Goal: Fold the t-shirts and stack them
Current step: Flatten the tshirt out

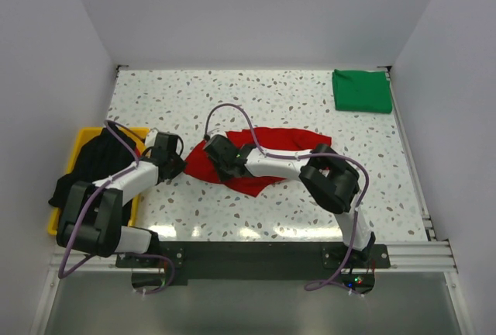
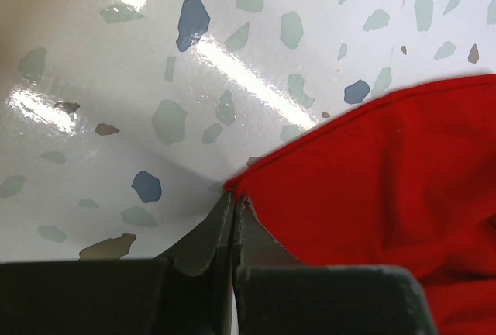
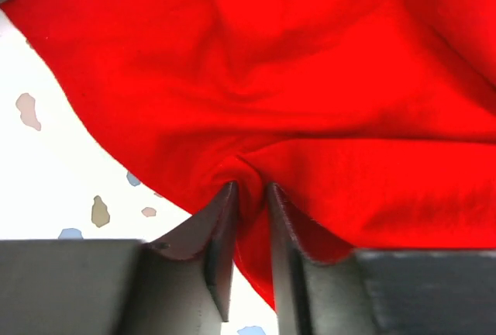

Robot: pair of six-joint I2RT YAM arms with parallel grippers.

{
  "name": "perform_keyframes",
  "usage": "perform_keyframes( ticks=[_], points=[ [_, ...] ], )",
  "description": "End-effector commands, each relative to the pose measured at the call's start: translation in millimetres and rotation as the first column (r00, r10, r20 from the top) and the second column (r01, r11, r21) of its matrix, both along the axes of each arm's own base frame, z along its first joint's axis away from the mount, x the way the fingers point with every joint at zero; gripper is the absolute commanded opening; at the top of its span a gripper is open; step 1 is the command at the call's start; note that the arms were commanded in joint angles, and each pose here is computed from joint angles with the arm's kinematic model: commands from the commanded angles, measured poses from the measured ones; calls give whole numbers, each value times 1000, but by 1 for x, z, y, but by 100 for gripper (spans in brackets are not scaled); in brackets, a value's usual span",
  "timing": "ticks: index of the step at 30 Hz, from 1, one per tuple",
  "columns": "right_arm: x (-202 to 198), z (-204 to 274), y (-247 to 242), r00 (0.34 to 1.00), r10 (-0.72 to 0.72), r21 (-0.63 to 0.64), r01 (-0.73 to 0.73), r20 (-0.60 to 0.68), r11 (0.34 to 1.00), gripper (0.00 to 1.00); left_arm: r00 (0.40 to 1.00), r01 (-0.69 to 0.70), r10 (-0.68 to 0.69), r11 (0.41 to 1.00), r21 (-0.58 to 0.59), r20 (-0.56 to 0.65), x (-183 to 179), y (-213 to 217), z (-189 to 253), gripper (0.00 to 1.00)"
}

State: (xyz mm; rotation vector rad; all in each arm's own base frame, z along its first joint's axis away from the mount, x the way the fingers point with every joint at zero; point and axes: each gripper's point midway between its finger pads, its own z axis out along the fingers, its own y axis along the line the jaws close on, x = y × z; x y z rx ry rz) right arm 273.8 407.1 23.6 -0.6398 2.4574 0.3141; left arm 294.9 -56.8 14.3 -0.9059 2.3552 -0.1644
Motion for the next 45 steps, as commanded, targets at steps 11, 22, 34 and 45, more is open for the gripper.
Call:
perform_keyframes(
  ticks=[11,22,34,45],
  points=[
    [2,75,-28,995,-76,94,69,67,993,0,998,-3,2,1000,23,60,15,4,24,0],
    [14,204,-181,926,-344,328,281,154,902,0,983,25,-32,999,42,182,40,8,87,0],
    [1,352,-324,629,-614,372,489,477,789,0,870,12,-67,993,114,488,64,22,271,0],
    [-37,496,-360,449,-725,622,380,523,685,0,641,-2,-53,997,71,766,36,26,450,0]
  ],
)
